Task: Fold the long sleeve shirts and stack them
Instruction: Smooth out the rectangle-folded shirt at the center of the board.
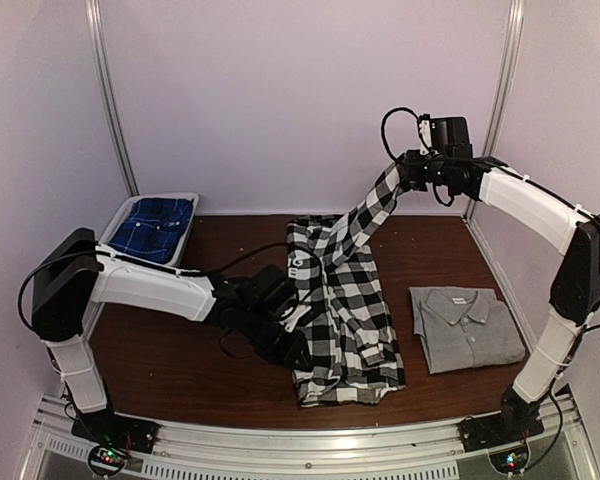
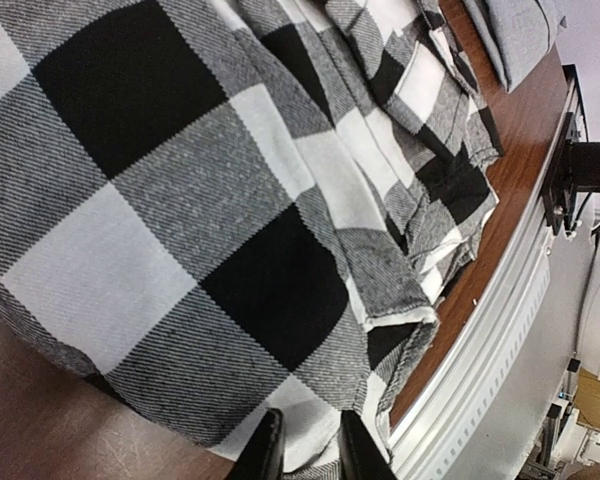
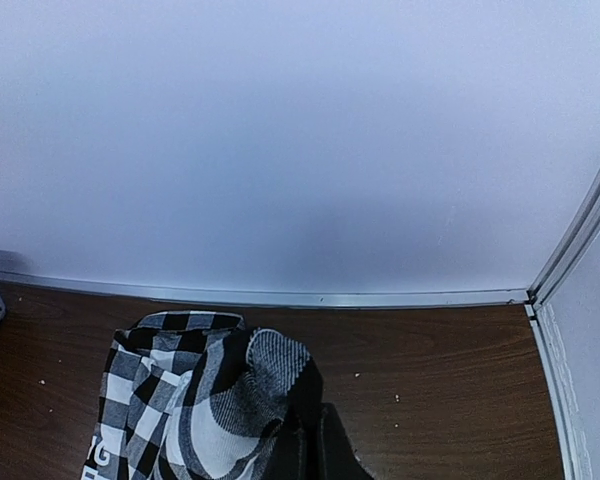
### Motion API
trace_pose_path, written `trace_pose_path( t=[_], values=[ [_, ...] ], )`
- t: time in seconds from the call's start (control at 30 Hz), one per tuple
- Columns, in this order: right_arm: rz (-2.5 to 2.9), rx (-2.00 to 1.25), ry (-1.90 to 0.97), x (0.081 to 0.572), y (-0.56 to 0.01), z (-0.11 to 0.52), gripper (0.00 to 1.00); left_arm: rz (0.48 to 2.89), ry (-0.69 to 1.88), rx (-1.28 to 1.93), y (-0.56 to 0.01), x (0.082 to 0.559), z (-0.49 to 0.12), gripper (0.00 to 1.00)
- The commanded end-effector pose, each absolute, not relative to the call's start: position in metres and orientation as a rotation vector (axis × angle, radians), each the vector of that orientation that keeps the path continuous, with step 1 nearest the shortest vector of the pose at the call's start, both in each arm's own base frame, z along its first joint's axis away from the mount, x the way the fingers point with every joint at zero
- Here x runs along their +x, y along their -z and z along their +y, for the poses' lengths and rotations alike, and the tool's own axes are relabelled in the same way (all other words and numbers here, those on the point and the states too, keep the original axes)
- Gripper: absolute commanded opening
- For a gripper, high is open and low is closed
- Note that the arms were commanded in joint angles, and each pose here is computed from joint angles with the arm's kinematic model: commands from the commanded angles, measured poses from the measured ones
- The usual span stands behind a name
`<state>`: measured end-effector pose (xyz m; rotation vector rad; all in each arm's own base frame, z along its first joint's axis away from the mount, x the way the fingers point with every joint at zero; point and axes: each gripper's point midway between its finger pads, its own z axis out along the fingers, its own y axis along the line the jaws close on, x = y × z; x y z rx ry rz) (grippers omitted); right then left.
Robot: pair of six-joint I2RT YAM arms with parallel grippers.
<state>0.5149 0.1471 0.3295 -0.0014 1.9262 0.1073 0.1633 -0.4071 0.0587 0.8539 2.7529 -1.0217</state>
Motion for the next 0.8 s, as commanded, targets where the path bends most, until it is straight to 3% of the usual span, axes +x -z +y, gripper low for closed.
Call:
trace_pose_path(
  t=[0.0, 0.4, 0.77],
  values=[
    [1.902, 0.018, -0.079, 0.517, -0.343, 0.139, 0.0, 2.752, 1.114, 0.908, -0.051, 0.152, -0.409, 0.2],
    [1.942, -0.013, -0.079, 0.516, -0.331, 0.141, 0.02, 2.824, 1.129, 0.991, -0.024, 0.125, -0.405, 0.26],
    [2.076, -0.21, -0.126, 0.475, -0.282, 0.165, 0.03, 2.621, 1.248, 0.902, -0.106, 0.173, -0.422, 0.3]
  ],
)
